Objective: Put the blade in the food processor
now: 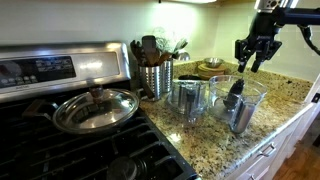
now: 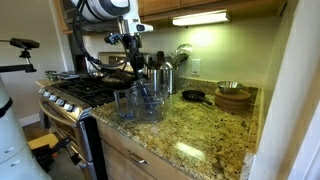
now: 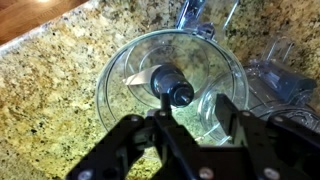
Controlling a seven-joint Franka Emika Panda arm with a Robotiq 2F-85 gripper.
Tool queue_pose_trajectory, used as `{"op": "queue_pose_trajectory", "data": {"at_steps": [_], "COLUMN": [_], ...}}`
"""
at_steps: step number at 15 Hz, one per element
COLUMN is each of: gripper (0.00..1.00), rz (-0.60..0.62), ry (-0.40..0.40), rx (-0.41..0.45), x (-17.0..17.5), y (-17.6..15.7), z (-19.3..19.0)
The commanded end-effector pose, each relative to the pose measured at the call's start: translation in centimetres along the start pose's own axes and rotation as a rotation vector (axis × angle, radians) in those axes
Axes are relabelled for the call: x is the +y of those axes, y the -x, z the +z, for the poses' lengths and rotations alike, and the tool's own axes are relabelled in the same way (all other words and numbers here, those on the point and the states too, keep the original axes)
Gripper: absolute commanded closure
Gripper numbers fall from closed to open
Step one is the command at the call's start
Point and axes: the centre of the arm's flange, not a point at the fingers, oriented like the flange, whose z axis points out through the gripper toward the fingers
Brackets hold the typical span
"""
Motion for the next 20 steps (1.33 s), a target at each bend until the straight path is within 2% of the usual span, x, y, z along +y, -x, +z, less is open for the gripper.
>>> {"op": "queue_pose_trajectory", "data": {"at_steps": [1,3,6,12,20], "gripper": [0.80,0.92,0.99,0.94,0.94], "rz": [-0.013,-0.014,-0.005,0.026,0.081], "ry": [-0.033,-0.046,-0.056,-0.062,-0.052], "rx": [-0.070,-0.090,-0.112,-0.152,-0.198], "x": [-0.2,-0.2,-0.2,0.0,1.0], "y": [0.1,0.3,0.5,0.2,-1.0], "z": [0.6,1.0,1.5,3.1,6.3]}}
